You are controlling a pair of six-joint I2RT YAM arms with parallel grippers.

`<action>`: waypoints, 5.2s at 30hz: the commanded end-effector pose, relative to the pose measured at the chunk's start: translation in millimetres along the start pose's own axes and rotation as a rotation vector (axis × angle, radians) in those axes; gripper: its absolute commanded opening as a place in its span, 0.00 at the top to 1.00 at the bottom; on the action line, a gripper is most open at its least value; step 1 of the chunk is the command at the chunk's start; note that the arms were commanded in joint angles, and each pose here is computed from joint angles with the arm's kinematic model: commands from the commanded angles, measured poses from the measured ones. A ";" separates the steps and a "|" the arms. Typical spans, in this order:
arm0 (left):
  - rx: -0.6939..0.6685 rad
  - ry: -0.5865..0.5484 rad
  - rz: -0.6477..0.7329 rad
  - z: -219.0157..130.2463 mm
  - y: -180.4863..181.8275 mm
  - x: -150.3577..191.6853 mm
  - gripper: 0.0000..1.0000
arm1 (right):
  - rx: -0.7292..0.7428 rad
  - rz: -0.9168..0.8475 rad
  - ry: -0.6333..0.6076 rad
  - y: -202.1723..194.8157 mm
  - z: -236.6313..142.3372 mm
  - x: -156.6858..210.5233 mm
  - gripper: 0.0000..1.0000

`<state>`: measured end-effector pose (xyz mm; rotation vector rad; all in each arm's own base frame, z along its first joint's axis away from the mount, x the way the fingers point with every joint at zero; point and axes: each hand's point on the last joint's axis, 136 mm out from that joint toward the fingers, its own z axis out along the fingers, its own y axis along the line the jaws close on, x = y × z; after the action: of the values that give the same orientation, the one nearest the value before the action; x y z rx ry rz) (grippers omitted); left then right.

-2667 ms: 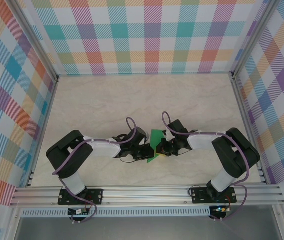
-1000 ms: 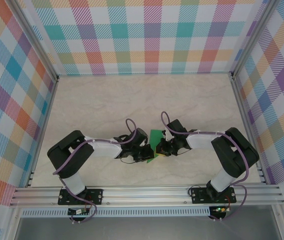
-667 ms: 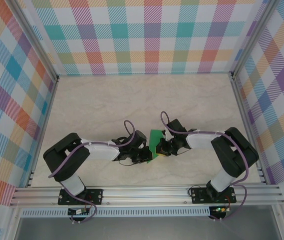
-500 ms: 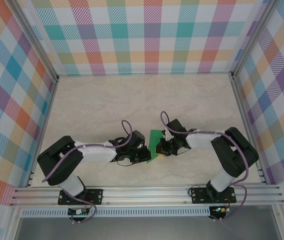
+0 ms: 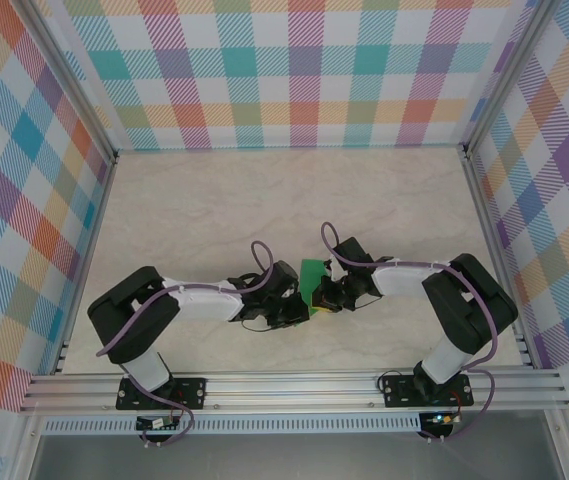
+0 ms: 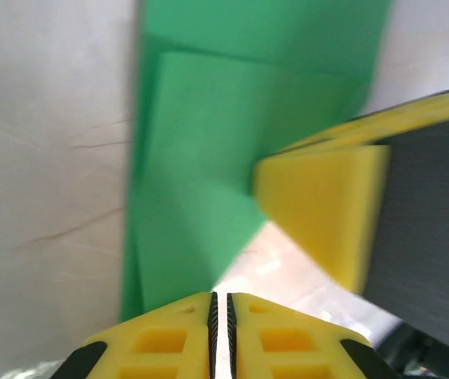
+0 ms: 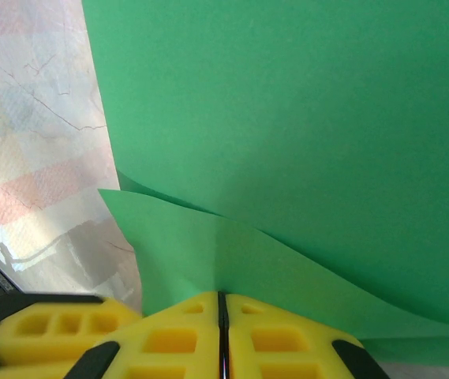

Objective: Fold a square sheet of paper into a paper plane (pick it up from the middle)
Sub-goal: Third fold the triangle at the center of the table.

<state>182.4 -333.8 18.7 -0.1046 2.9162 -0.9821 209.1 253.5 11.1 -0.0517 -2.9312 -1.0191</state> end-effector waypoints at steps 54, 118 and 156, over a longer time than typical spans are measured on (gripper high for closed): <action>-0.009 -0.067 0.068 -10.3 -12.0 -17.7 0.86 | 0.227 0.062 0.002 -53.1 1.4 13.0 0.90; -0.252 -0.029 0.009 5.1 72.5 6.9 0.90 | -0.044 -0.002 -0.238 -27.7 -47.0 -52.0 0.83; -0.218 -0.021 0.037 1.2 55.7 3.8 0.90 | -0.225 -0.045 -0.245 16.3 -53.7 -33.3 0.80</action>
<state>195.9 -327.8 16.2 -0.0608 2.8455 -0.9005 250.6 220.4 48.0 -0.1884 -3.0485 -1.3602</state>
